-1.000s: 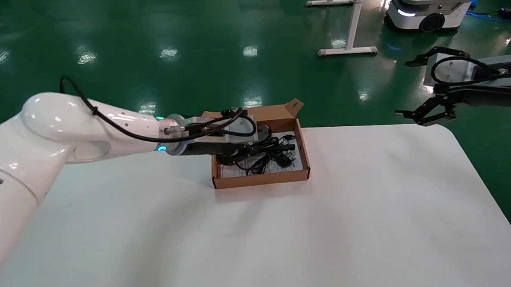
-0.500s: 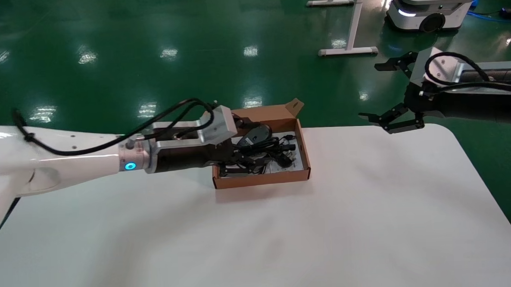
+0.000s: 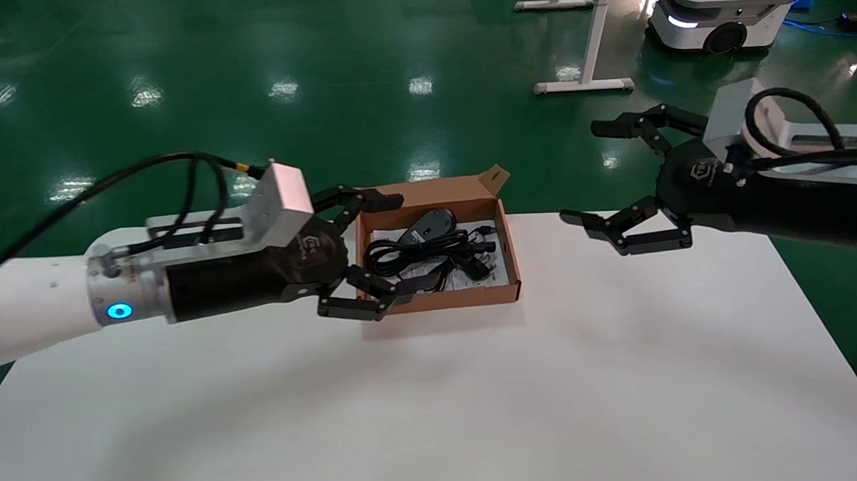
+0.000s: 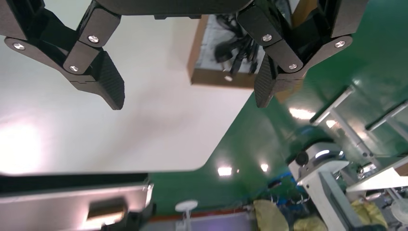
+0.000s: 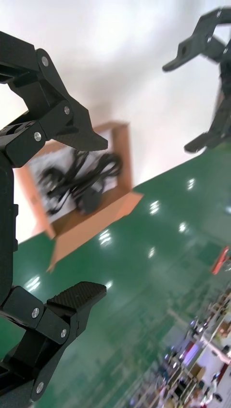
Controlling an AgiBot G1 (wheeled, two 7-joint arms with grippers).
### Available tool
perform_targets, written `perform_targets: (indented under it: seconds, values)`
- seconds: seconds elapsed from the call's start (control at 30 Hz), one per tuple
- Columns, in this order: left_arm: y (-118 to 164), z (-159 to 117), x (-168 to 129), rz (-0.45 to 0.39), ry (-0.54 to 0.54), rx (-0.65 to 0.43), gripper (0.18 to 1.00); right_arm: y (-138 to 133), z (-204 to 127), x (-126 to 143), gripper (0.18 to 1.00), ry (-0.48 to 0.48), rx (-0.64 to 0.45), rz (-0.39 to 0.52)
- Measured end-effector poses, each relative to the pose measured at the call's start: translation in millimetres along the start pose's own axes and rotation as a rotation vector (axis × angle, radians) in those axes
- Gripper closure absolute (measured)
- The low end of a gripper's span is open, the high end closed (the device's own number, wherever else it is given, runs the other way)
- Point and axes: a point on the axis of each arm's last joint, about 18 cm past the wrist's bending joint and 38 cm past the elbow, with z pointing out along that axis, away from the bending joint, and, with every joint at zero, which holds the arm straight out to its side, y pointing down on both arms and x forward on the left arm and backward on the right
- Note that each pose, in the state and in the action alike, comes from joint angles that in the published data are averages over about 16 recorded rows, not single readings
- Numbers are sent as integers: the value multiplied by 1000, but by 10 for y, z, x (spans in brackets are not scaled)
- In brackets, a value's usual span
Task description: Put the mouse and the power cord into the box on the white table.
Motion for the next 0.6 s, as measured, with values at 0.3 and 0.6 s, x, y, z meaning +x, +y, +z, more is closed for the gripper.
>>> perform_targets:
  seconds: [0.3, 0.6]
  values:
    - [-216, -442, 235, -60, 43, 90, 196, -225, -98, -356, 178, -87, 109, 94]
    - [-467, -868, 526, -93, 111, 149, 184, -475, -234, -757, 178, -203, 196, 185]
